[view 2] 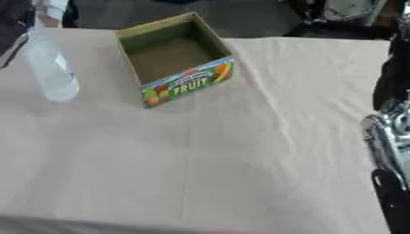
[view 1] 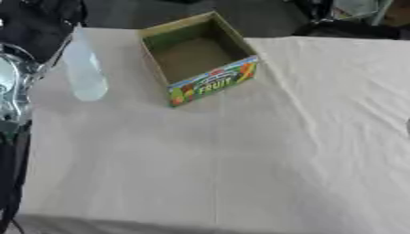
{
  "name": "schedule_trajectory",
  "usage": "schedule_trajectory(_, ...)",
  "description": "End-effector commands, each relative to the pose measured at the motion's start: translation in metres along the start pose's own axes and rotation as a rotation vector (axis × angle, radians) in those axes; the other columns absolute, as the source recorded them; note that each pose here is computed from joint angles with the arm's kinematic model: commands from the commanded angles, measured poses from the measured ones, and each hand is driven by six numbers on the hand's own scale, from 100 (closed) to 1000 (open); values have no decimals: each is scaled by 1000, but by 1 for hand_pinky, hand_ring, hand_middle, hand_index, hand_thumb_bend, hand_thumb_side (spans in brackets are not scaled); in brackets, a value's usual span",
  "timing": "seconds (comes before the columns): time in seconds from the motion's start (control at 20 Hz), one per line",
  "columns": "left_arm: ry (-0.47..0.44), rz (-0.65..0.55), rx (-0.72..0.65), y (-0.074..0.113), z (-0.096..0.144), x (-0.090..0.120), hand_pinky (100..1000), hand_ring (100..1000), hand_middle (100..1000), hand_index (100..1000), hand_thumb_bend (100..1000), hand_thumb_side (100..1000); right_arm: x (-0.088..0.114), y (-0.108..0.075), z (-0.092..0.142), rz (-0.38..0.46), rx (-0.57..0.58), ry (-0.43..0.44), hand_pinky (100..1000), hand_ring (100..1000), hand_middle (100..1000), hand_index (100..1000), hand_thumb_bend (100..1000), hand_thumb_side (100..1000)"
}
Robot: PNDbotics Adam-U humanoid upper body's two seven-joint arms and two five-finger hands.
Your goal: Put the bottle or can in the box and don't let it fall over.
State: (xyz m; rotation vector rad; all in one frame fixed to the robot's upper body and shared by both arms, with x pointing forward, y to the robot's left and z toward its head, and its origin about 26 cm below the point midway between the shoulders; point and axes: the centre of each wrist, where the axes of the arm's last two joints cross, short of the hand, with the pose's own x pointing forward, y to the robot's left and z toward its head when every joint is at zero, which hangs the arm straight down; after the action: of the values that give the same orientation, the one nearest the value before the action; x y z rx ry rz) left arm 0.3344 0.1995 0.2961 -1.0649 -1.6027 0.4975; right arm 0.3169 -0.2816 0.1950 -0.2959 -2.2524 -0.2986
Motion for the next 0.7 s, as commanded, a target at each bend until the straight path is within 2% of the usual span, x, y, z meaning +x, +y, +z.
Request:
schedule_trajectory(0.05,9,-31,-76,-21,-2,9,100,100,100,1000,709,1000,6,1,-5,-10,11,-26,1000,943,928,879,100,739)
schedule_trajectory(0.35,80,-55,-130,-42,-26,6,100,100,100,1000,706,1000,11,6,-7,-31,29,-38,1000,943,927,879,100,736)
schedule_trajectory(0.7,152,-59,-83,-41,-66,-8,100,100,100,1000,708,1000,17,14,-9,-61,55,-54,1000,942,927,879,100,737)
